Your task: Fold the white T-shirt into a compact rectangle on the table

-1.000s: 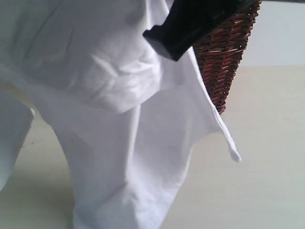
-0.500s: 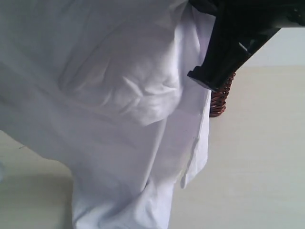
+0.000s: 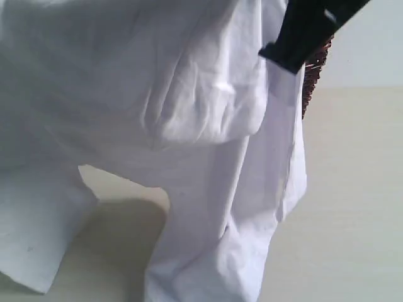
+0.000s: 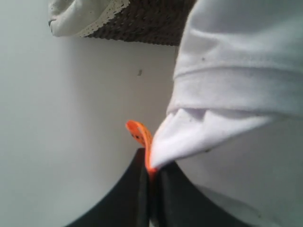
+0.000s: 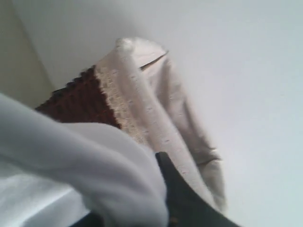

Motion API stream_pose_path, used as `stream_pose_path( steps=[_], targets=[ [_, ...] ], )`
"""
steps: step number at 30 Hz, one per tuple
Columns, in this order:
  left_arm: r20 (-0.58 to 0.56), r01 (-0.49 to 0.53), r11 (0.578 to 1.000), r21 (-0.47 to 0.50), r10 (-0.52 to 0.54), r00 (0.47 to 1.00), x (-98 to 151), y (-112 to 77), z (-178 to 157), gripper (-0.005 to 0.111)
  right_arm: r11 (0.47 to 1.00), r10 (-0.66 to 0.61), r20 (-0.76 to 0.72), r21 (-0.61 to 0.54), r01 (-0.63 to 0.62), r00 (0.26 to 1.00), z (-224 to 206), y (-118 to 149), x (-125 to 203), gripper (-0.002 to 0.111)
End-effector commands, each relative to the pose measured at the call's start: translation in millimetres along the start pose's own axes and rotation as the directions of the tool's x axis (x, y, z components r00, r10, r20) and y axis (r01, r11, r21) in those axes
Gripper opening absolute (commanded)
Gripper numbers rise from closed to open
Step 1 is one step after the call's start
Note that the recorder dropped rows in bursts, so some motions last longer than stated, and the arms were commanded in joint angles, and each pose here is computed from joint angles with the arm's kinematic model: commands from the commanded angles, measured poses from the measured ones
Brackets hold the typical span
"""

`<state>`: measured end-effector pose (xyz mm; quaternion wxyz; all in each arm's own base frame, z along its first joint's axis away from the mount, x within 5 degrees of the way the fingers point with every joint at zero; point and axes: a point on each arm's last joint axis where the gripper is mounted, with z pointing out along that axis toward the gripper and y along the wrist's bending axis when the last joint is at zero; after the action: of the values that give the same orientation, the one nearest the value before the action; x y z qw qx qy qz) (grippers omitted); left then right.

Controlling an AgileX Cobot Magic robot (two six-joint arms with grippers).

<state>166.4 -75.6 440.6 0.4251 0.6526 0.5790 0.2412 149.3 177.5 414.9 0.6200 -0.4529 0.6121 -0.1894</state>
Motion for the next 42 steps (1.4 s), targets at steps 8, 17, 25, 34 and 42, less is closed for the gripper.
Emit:
stream_pose_path(
  steps=[8,17,25,34,42],
  targets=[
    [-0.027,-0.080,0.989,-0.128,0.077,0.997,0.8,14.0,9.0,0.000,0.949,-0.160,0.112,0.290,0.122,0.981,-10.9,-62.1,-41.2,0.000],
    [-0.031,-0.077,0.988,-0.135,0.073,0.997,0.3,15.6,13.5,0.000,0.970,-0.098,0.023,-0.220,0.100,0.995,-7.9,-16.9,-28.0,0.000],
    [-0.050,-0.074,0.994,-0.083,0.070,0.996,2.3,11.2,14.7,0.000,0.531,-0.115,-0.111,-0.847,-0.034,0.987,-31.1,68.2,-10.8,0.000],
    [-0.014,-0.031,0.998,-0.048,0.031,0.999,-0.6,7.7,15.1,0.000,0.050,-0.165,-0.150,-0.988,-0.144,0.975,-40.8,148.7,8.0,0.000],
    [0.000,-0.032,0.972,0.231,0.033,0.999,-3.2,-21.5,35.9,0.000,0.156,-0.281,-0.199,-0.975,-0.160,0.939,-17.1,167.0,18.2,0.046]
  ],
)
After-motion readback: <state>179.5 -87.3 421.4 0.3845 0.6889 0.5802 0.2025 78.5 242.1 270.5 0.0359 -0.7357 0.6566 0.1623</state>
